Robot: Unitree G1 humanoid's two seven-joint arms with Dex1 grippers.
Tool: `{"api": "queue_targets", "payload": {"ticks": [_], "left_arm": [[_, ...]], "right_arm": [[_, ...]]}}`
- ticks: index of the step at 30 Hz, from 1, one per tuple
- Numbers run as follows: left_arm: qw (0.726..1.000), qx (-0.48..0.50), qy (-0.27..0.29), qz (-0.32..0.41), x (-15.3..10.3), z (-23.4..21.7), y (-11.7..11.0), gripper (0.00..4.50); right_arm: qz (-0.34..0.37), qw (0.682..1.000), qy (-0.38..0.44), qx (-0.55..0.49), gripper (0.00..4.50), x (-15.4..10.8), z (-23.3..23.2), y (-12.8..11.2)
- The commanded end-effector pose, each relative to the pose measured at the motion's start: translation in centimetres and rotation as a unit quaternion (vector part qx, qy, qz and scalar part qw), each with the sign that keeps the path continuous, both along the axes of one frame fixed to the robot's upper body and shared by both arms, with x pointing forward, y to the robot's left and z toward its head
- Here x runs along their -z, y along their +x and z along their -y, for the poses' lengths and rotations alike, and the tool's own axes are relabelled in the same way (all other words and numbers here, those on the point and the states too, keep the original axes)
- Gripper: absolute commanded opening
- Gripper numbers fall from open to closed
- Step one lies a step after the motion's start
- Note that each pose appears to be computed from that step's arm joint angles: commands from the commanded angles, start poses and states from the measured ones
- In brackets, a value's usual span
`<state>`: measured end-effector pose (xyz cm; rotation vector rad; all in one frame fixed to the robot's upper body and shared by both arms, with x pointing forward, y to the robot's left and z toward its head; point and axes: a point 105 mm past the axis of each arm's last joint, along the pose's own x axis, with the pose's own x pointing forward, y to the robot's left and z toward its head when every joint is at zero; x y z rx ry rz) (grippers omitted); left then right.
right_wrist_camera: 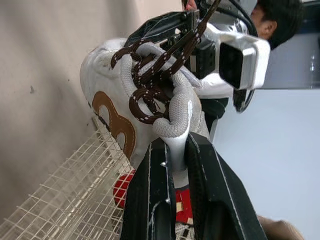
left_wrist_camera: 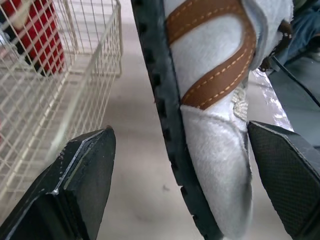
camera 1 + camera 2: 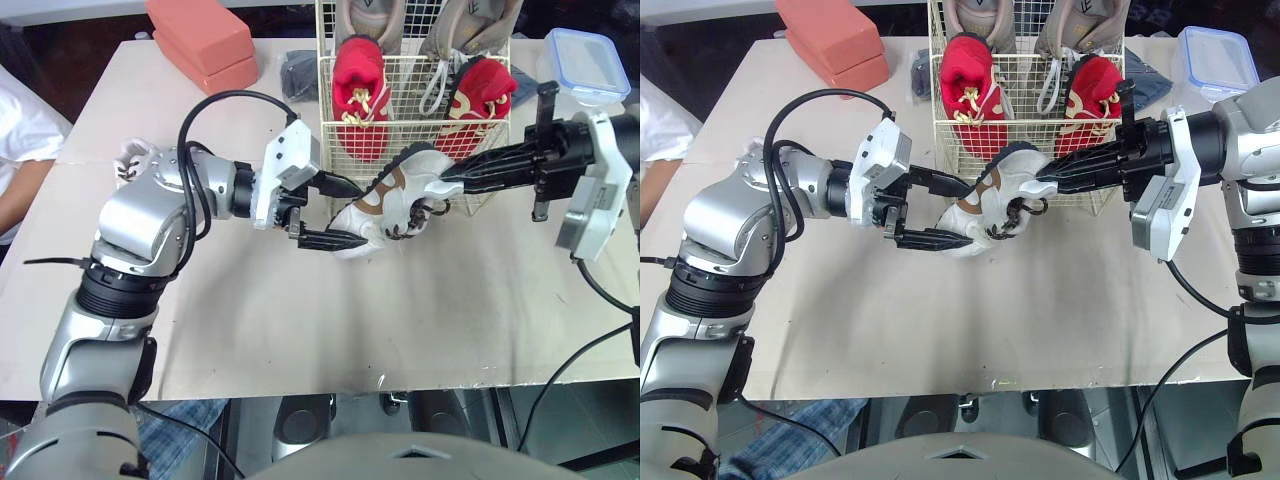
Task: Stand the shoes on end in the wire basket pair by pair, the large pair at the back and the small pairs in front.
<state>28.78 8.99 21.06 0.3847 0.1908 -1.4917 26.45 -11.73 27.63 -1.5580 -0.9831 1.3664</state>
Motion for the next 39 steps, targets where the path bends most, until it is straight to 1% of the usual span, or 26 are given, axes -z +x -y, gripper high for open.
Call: {"api": "queue_targets", "payload": {"ticks": [1, 2, 4, 5, 6, 7, 8, 9, 10, 12, 14, 15, 16, 17, 18, 20, 22, 24, 26, 27, 29, 30, 33, 35, 38, 39], "left_arm": [[1.000, 0.024, -0.008, 0.012, -0.9, 0.4, -0.1, 3.95], [0.999, 0.028, -0.011, 0.012, -1.0, 0.5, -0.1, 3.74], [0.999, 0.033, -0.010, 0.011, -1.1, 0.6, -0.1, 2.65], [0.999, 0.035, -0.012, 0.011, -1.2, 0.7, 0.0, 2.29], [0.999, 0.037, -0.014, 0.010, -1.2, 0.7, 0.0, 1.75], [0.999, 0.041, -0.017, 0.007, -1.1, 0.8, -0.1, 1.39], [0.999, 0.044, -0.020, 0.003, -1.0, 0.8, -0.2, 0.88], [0.999, 0.048, -0.023, 0.000, -0.8, 0.8, -0.4, 0.67], [0.998, 0.049, -0.026, 0.000, -0.8, 0.9, -0.4, 0.52], [0.998, 0.046, -0.038, 0.002, -0.8, 1.2, -0.4, 0.49], [0.997, 0.038, -0.070, 0.015, -1.4, 1.5, -0.2, 0.49], [0.996, 0.030, -0.086, 0.022, -1.8, 1.7, 0.0, 0.49], [0.994, 0.019, -0.104, 0.030, -2.2, 1.8, 0.2, 0.49], [0.993, 0.012, -0.116, 0.034, -2.4, 1.9, 0.3, 0.49], [0.991, 0.003, -0.129, 0.040, -2.6, 1.9, 0.4, 0.49], [0.988, -0.011, -0.144, 0.048, -2.7, 2.0, 0.7, 0.49], [0.987, -0.020, -0.152, 0.052, -2.7, 2.1, 0.8, 0.49], [0.986, -0.025, -0.156, 0.054, -2.6, 2.4, 1.0, 0.49], [0.985, -0.027, -0.159, 0.058, -2.5, 2.7, 1.1, 0.49], [0.985, -0.028, -0.161, 0.060, -2.5, 2.8, 1.2, 0.49], [0.984, -0.028, -0.165, 0.060, -2.5, 3.0, 1.1, 0.49], [0.984, -0.028, -0.166, 0.059, -2.4, 3.1, 1.1, 0.49], [0.984, -0.024, -0.168, 0.056, -2.4, 3.4, 1.0, 0.49], [0.984, -0.021, -0.166, 0.056, -2.4, 3.5, 1.0, 0.49], [0.985, -0.018, -0.165, 0.057, -2.4, 3.6, 1.0, 0.49], [0.985, -0.018, -0.165, 0.057, -2.4, 3.6, 1.0, 0.49]], "right_arm": [[0.043, 0.999, 0.016, -0.014, 0.00, -1.6, -0.2, -0.7], [0.043, 0.999, 0.015, -0.014, 0.00, -1.6, -0.1, -0.7], [0.042, 0.999, 0.016, -0.012, 0.00, -1.6, -0.1, -0.8], [0.040, 0.999, 0.017, -0.011, 0.00, -1.5, -0.1, -0.8], [0.039, 0.999, 0.018, -0.010, 0.00, -1.5, -0.1, -0.8], [0.040, 0.999, 0.020, -0.010, 0.00, -1.5, -0.1, -0.9], [0.040, 0.999, 0.022, -0.009, 0.00, -1.6, -0.1, -0.9], [0.042, 0.999, 0.028, -0.009, 0.00, -1.8, -0.1, -1.0], [0.037, 0.999, 0.033, -0.005, 0.73, -2.0, 0.0, -1.0], [0.021, 0.999, 0.047, 0.006, 1.63, -2.2, 0.2, -1.0], [-0.055, 0.993, 0.099, 0.039, 2.59, -2.4, 0.9, -0.5], [-0.100, 0.985, 0.128, 0.061, 3.22, -2.5, 1.4, -0.2], [-0.146, 0.974, 0.152, 0.085, 3.57, -2.3, 2.0, 0.1], [-0.187, 0.962, 0.166, 0.110, 4.08, -1.8, 2.6, 0.3], [-0.241, 0.942, 0.188, 0.137, 4.50, -1.1, 3.4, 0.5], [-0.340, 0.898, 0.215, 0.180, 4.50, 0.6, 4.4, 0.3], [-0.402, 0.863, 0.229, 0.202, 4.50, 1.6, 4.6, -0.3], [-0.503, 0.789, 0.289, 0.201, 4.50, 2.0, 4.0, -0.9], [-0.577, 0.721, 0.336, 0.185, 4.50, 1.9, 2.9, -1.4], [-0.605, 0.692, 0.354, 0.176, 4.50, 1.8, 2.3, -1.6], [-0.641, 0.644, 0.387, 0.160, 4.50, 1.6, 1.3, -1.7], [-0.653, 0.624, 0.400, 0.154, 4.50, 1.5, 0.8, -1.7], [-0.673, 0.582, 0.432, 0.149, 4.50, 1.3, -0.3, -1.2], [-0.675, 0.574, 0.436, 0.154, 3.99, 1.4, -0.8, -1.0], [-0.672, 0.573, 0.437, 0.170, 2.79, 1.8, -1.1, -0.6], [-0.672, 0.573, 0.436, 0.176, 2.29, 2.0, -1.1, -0.5]]}}
